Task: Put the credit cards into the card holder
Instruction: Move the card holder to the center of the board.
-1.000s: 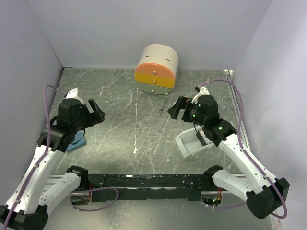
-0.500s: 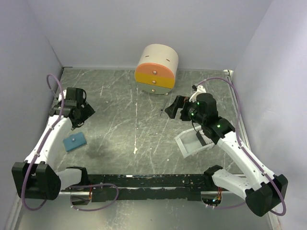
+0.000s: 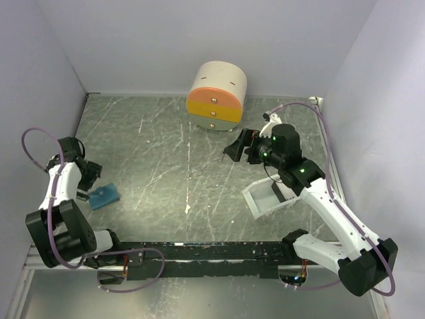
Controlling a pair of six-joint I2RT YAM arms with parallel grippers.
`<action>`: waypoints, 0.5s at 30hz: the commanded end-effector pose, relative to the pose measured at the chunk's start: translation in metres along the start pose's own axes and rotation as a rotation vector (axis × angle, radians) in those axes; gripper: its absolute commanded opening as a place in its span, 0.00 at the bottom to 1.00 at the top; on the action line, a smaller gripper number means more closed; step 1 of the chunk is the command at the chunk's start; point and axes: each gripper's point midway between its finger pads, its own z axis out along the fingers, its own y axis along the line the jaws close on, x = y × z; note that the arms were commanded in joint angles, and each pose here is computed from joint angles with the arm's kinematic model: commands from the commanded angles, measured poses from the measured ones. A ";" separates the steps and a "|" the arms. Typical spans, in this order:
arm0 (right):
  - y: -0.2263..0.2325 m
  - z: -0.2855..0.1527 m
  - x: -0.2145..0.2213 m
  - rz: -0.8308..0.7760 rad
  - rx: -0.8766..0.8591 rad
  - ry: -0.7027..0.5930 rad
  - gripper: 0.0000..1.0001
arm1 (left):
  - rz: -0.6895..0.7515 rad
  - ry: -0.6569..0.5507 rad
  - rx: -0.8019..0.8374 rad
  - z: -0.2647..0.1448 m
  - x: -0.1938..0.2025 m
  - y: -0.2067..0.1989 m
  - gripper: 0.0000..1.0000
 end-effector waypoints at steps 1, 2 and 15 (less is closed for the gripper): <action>0.011 0.003 -0.007 0.017 -0.049 0.007 0.95 | -0.052 0.097 0.010 0.017 0.015 0.000 0.95; 0.011 0.004 -0.005 0.018 -0.046 0.014 0.95 | -0.062 0.109 0.002 0.020 0.018 0.002 0.94; 0.008 -0.003 -0.015 0.019 -0.006 -0.013 0.94 | 0.090 0.306 0.276 0.048 0.071 -0.030 0.95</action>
